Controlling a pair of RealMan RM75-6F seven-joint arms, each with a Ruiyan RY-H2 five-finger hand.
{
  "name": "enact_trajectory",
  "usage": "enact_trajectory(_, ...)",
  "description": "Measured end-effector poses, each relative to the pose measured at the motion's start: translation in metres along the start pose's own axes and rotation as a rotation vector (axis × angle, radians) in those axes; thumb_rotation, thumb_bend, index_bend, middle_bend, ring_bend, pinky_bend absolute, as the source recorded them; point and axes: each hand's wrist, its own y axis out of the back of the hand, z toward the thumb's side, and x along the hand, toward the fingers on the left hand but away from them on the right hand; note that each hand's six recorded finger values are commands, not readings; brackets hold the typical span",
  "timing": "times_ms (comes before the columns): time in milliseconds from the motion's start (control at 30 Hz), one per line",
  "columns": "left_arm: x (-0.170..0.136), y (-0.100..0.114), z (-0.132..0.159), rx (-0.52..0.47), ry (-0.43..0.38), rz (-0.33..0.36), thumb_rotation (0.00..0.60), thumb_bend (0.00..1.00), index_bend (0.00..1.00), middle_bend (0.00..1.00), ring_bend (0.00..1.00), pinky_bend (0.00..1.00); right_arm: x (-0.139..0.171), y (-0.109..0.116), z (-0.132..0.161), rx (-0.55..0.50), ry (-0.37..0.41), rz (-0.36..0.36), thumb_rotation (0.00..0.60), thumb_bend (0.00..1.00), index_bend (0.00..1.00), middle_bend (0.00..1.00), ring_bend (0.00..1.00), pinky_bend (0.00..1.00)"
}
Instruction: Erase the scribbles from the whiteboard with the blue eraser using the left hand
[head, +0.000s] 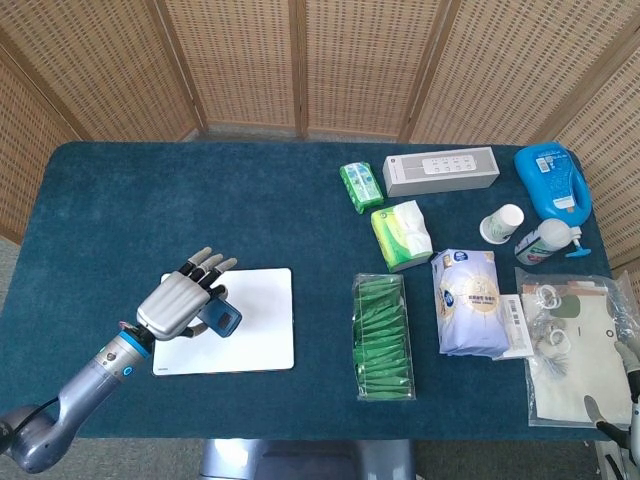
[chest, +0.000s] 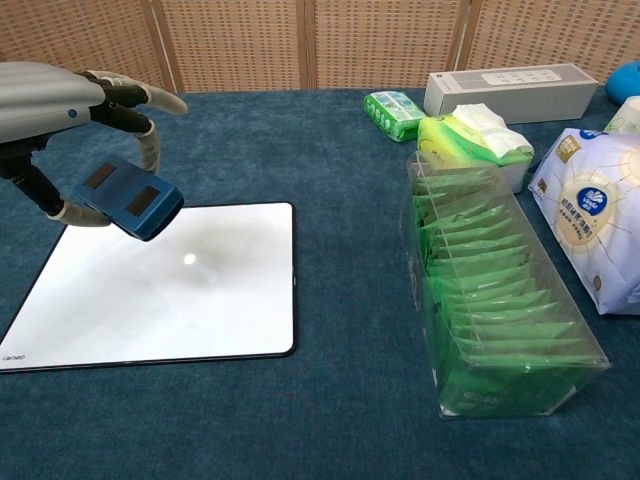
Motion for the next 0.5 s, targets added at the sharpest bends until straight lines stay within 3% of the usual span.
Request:
enact_trajectory(267, 0.008, -0.007, 0.001, -0.023, 0.002, -0.003, 0.600, 0.28, 0.66, 0.08, 0.00, 0.00, 0.000, 0.000, 0.001, 0.003, 0.005, 0.003, 0.600, 0.25, 0.12, 0.12, 0.00, 0.04)
enact_trajectory(500, 0.038, -0.012, 0.023, -0.024, -0.058, -0.002, 0.600, 0.28, 0.65, 0.07, 0.00, 0.00, 0.002, 0.004, 0.000, 0.006, 0.000, -0.005, 0.600, 0.25, 0.12, 0.12, 0.00, 0.04)
